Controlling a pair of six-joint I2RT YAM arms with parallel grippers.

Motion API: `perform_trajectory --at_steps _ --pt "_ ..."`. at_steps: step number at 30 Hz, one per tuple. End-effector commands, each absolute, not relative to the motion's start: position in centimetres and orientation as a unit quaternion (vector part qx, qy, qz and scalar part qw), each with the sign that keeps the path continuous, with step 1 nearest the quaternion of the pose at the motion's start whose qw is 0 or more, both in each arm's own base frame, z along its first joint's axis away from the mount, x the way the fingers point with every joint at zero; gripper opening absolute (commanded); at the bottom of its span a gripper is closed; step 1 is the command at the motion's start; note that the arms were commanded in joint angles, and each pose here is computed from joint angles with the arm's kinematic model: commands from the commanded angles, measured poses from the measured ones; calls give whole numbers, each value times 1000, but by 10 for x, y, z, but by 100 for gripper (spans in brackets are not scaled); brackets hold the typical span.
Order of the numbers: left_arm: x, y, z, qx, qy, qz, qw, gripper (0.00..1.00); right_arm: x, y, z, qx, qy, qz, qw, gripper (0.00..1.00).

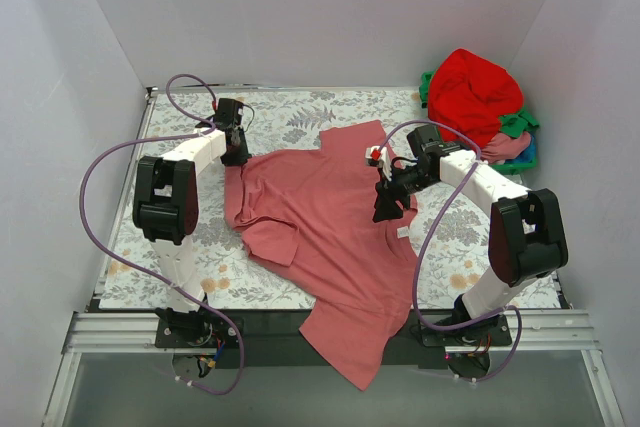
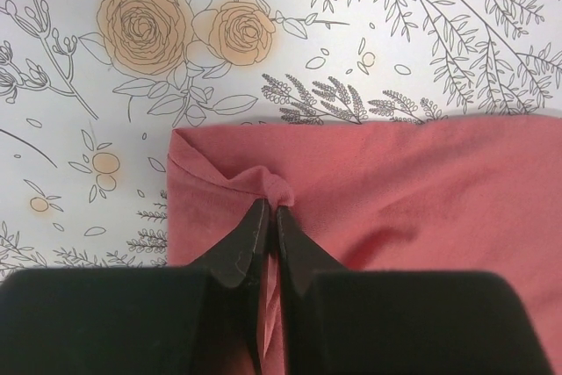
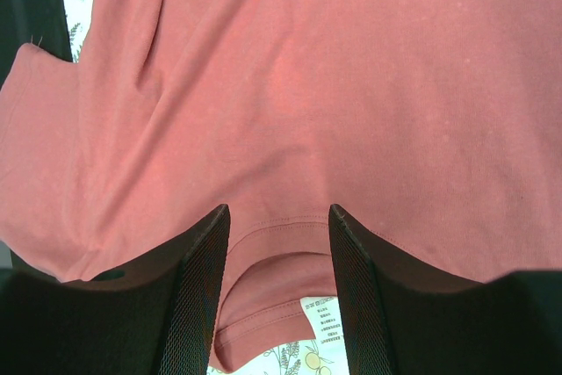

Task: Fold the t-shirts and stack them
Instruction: Flatten the tshirt out

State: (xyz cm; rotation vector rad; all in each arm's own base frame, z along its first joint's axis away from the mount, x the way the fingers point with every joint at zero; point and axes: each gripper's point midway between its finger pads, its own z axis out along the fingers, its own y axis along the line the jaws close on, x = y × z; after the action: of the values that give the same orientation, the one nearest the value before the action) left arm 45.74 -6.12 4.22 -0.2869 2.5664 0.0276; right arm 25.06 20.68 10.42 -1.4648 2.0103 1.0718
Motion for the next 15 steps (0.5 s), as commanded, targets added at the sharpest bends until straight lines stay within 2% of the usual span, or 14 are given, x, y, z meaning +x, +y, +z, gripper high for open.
perform_trajectory --at_steps 1,15 --pt "459 -59 55 -112 951 7 290 0 249 208 108 -533 715 392 224 56" --pt "447 -53 80 -131 941 -24 312 0 248 207 105 -533 717 391 221 56"
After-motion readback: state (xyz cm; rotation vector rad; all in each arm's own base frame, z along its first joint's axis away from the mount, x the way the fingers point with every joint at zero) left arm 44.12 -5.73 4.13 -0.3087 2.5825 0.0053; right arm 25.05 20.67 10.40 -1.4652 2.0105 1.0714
